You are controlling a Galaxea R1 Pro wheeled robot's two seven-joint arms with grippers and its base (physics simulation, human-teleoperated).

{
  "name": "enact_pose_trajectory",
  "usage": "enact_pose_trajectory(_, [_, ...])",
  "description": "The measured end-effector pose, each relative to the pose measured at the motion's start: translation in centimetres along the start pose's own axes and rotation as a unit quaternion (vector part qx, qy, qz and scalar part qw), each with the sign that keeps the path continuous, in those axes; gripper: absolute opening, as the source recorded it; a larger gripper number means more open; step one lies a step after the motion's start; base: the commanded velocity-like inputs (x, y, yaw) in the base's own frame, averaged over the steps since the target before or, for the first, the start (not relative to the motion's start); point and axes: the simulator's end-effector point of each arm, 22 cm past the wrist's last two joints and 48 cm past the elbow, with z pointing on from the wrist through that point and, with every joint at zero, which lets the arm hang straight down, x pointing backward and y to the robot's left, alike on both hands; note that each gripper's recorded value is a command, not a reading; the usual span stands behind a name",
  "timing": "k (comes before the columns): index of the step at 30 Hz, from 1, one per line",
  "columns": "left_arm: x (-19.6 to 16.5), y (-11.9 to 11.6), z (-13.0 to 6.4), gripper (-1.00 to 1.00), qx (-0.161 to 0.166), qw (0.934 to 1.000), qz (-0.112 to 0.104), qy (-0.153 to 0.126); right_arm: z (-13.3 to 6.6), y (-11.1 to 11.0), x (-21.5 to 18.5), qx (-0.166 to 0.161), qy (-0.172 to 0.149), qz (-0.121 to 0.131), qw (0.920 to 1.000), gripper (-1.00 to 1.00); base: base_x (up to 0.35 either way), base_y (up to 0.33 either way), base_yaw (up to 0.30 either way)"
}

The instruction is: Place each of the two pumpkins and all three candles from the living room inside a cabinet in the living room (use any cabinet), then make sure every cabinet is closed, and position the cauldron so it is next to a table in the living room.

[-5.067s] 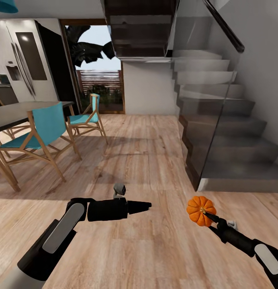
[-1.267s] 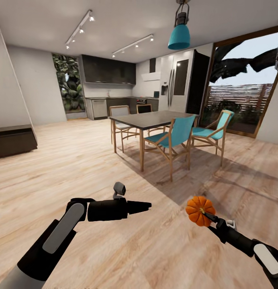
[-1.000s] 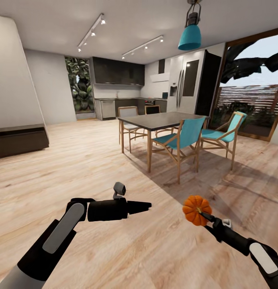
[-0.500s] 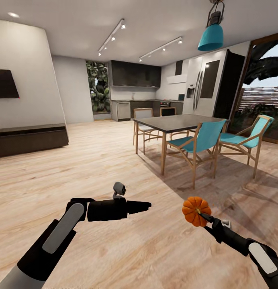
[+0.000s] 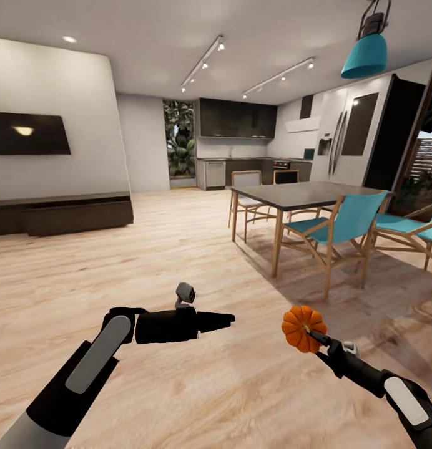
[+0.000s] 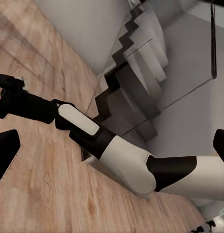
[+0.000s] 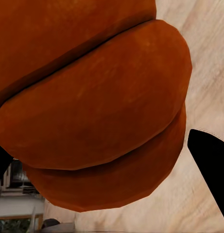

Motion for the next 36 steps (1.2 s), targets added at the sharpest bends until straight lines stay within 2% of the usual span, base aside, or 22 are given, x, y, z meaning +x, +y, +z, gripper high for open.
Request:
enact_pose_trajectory(6, [0.0, -0.2, 0.0, 1.00, 0.000, 1.0000, 0.003, 0.000, 0.1, -0.3, 0.1, 0.012, 0.000, -0.001, 0.9999, -1.00, 0.000, 0.000, 0.254])
enact_pose_trajectory(36, [-0.1, -1.3, 0.0, 1.00, 0.001, 0.9999, 0.014, -0.001, 0.2, 0.8, 0.2, 0.005, -0.003, -0.004, 1.0000, -1.00, 0.000, 0.000, 0.253])
